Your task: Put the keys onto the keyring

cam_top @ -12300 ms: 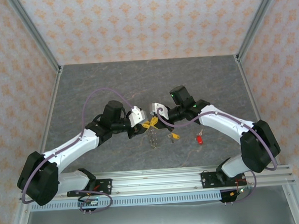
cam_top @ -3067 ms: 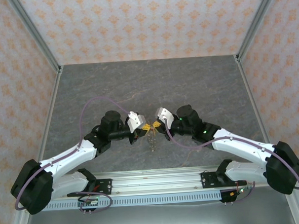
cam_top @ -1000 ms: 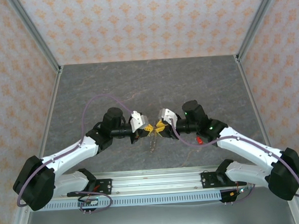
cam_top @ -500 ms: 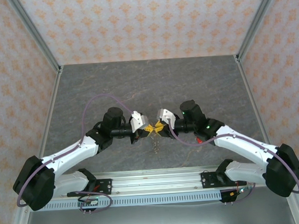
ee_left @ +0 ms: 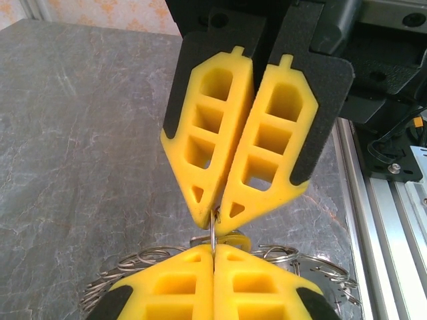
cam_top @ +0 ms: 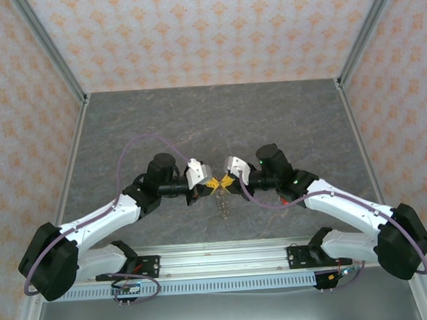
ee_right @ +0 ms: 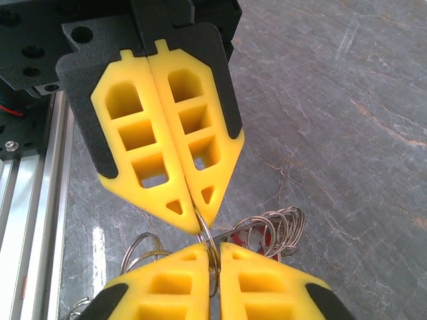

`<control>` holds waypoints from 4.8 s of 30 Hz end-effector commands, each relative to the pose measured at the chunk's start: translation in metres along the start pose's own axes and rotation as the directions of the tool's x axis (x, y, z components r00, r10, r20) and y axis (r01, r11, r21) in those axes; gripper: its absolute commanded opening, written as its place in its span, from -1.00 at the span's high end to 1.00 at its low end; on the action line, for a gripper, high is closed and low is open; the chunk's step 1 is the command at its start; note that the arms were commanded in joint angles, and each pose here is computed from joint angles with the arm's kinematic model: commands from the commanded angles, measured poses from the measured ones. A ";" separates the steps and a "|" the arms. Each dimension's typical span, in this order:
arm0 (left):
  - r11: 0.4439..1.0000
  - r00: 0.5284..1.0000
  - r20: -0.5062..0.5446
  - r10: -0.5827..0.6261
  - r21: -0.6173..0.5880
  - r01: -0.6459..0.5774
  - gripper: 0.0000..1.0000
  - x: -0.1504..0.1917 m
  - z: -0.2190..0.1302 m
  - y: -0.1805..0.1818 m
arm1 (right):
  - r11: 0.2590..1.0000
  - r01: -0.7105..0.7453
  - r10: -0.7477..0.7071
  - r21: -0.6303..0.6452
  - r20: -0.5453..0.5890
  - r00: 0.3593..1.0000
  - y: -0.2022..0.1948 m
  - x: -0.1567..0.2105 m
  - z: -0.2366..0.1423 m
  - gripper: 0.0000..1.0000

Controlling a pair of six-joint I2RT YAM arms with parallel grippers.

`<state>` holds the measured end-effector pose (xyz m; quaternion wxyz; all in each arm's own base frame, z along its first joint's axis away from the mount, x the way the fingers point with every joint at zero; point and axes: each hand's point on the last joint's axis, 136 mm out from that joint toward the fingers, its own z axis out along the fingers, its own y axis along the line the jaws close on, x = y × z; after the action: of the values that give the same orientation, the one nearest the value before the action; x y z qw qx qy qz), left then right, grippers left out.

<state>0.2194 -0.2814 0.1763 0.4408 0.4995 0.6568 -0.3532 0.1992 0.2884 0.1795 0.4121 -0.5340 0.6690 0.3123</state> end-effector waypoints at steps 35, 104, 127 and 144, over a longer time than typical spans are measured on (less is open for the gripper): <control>0.988 0.981 -0.139 0.138 0.083 -0.127 0.69 -0.007 0.008 -0.006 | 0.997 0.064 -0.065 -0.053 -0.009 0.998 0.007 -0.025 -0.005 1.00; 0.987 0.972 -0.174 0.160 0.034 -0.156 1.00 -0.009 0.012 0.002 | 0.997 0.043 -0.043 -0.066 0.004 0.999 -0.002 -0.026 -0.013 1.00; 0.995 0.983 0.155 0.098 0.003 -0.100 1.00 -0.052 0.003 -0.003 | 0.994 -0.103 0.108 -0.041 0.119 0.987 -0.012 0.002 -0.008 0.70; 0.992 0.993 0.005 0.116 -0.046 -0.115 0.66 -0.028 0.000 0.005 | 0.997 -0.050 0.055 -0.053 0.101 0.993 -0.012 -0.015 -0.018 1.00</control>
<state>0.2279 -0.2912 0.1830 0.4556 0.5027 0.6535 -0.3356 0.2063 0.2771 0.1818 0.4080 -0.4941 0.6680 0.3783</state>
